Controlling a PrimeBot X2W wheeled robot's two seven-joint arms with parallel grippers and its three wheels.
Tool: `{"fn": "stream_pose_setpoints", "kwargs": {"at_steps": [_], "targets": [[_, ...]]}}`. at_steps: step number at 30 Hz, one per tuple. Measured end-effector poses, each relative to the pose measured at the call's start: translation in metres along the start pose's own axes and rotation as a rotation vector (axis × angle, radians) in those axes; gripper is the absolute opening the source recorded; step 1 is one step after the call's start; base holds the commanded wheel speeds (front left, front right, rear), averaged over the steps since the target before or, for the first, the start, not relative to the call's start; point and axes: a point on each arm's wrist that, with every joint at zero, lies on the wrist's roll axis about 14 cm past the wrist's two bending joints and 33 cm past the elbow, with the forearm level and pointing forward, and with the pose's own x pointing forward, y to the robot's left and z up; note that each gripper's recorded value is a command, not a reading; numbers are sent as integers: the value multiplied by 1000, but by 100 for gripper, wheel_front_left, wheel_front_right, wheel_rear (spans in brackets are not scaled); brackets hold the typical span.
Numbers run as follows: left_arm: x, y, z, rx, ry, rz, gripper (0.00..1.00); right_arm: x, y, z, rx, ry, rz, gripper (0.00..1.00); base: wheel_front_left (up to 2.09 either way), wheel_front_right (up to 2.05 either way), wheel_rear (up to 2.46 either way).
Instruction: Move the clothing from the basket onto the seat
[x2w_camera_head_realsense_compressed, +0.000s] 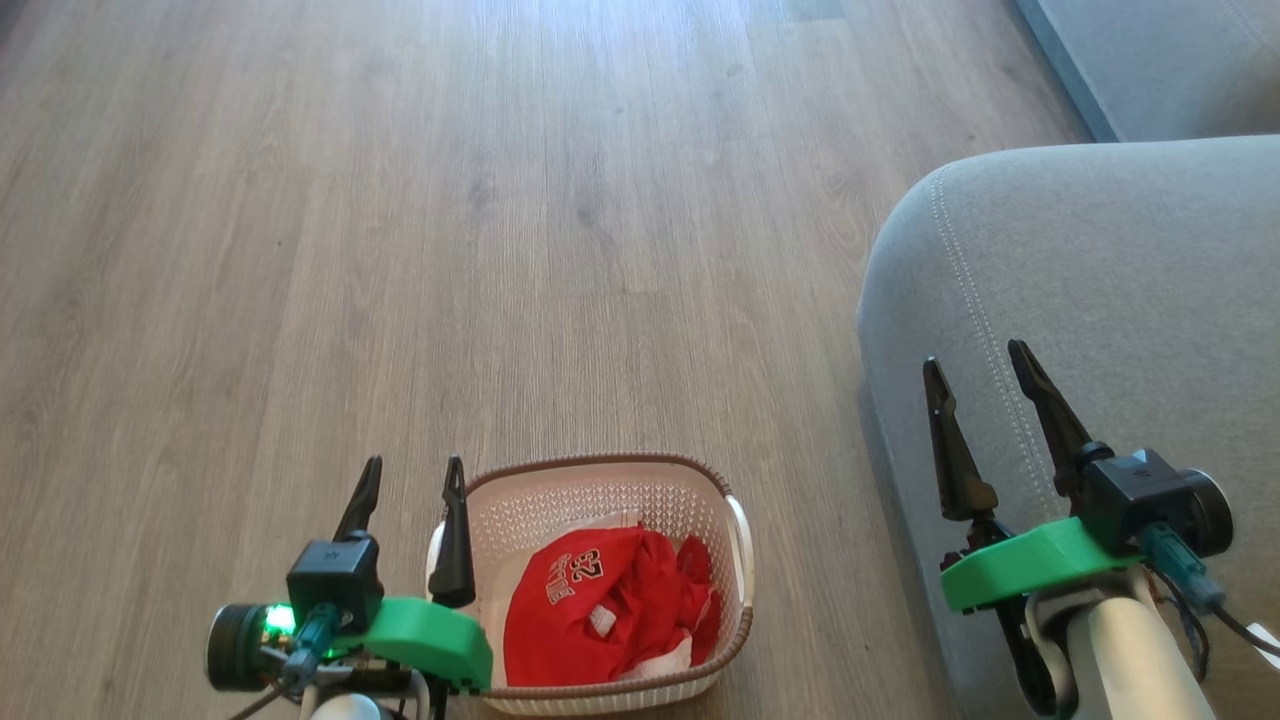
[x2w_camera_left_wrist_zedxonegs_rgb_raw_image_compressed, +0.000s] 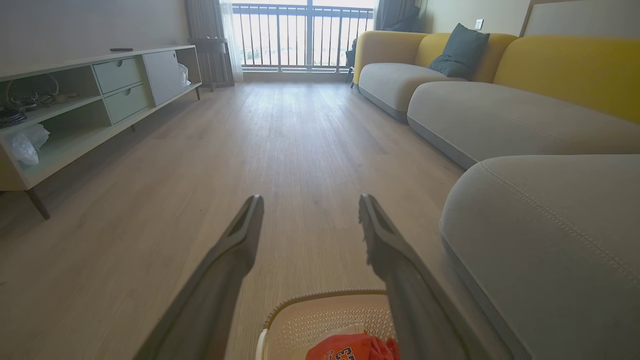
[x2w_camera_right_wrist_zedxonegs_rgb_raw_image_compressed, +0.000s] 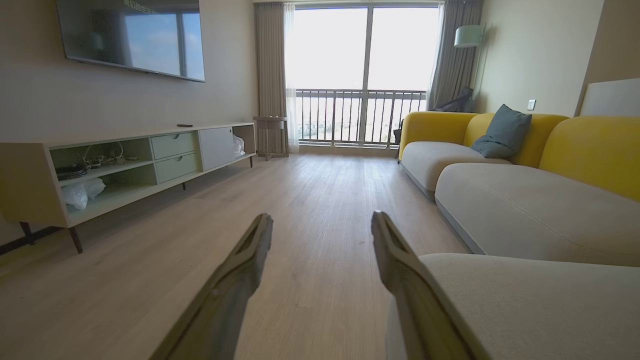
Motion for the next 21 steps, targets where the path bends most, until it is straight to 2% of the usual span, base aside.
{"fn": "stream_pose_setpoints", "kwargs": {"at_steps": [6,11,18,21], "targets": [[0,-4,-7,-11,23,-18,100,0,-1,-3,0,9,-4,100,0,0,0],[-1,-6,-22,-9,70,-29,100,-4,-6,-22,23,68,-22,100,0,0,0],[-6,-14,-72,5,226,-58,100,-3,-15,-44,26,127,-48,100,0,0,0],[5,-20,-90,14,276,-83,100,2,-19,-57,26,159,-57,100,0,0,0]]}}
